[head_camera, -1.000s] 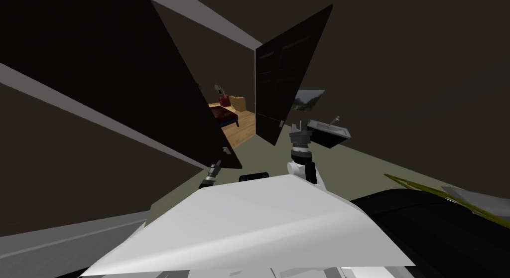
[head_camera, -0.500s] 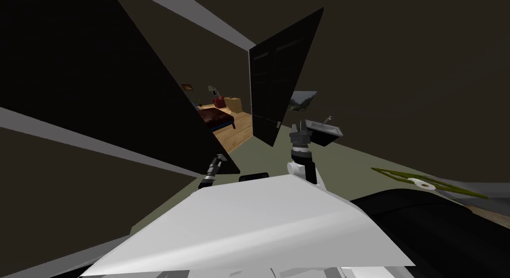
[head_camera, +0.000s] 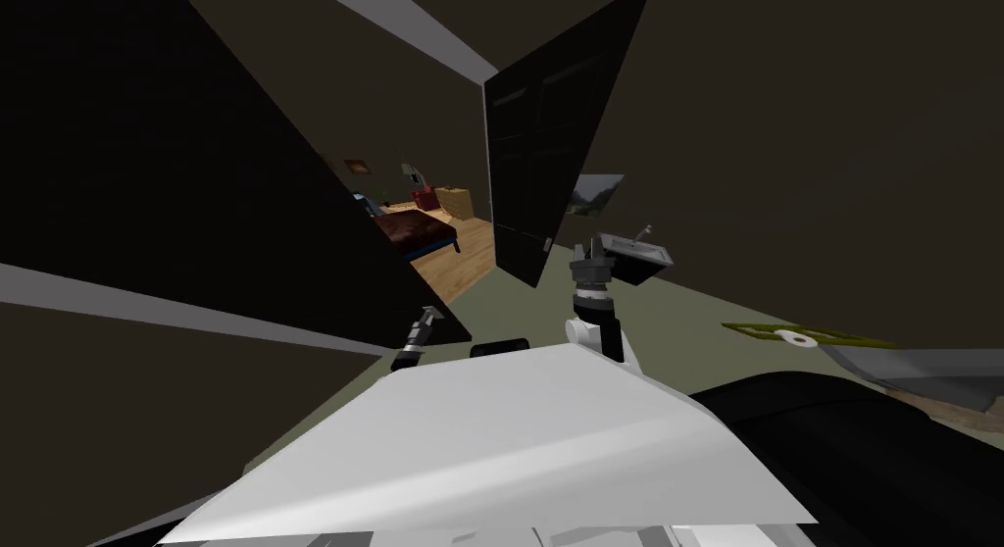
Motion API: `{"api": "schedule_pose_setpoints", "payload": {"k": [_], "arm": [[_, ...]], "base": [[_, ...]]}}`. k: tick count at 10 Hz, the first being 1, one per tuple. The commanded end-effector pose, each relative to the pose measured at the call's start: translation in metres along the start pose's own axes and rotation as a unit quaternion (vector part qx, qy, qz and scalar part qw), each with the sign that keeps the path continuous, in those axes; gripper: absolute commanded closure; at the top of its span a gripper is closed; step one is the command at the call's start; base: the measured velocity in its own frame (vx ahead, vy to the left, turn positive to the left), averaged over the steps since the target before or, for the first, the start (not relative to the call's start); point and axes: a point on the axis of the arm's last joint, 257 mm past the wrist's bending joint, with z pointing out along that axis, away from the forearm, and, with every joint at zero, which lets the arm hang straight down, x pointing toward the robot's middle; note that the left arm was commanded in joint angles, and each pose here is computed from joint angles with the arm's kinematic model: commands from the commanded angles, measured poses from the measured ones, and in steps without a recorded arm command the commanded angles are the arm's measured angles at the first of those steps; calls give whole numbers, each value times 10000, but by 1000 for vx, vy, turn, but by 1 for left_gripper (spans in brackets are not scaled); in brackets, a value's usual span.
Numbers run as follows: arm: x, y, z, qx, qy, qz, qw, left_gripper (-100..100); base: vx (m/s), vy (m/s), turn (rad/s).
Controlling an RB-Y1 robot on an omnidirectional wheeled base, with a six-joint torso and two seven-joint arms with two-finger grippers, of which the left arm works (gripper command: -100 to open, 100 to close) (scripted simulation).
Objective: Pull the door open
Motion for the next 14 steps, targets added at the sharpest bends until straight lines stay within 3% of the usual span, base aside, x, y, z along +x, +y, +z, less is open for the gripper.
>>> {"api": "schedule_pose_setpoints", "payload": {"k": [1,3,7,8,10,11,12,14], "arm": [[-5,14,-23,-18,-8,-3,10000,100],[-5,14,-23,-18,-8,-3,10000,100],[-17,24,-302,-44,232,3,9997,100],[-80,15,-291,-38,118,3,9999,-100],[-162,14,-365,-56,41,-1,10000,-100],[-138,14,-340,-53,68,2,10000,-100],[-110,18,-235,-21,-7,4,10000,-100],[-88,18,-163,1,-50,5,10000,-100]], "base": [[-17,4,5],[-10,-2,9],[-163,71,-134],[-223,-7,109],[-198,-87,155],[-84,-35,18],[138,7,-99],[224,22,-53]]}}
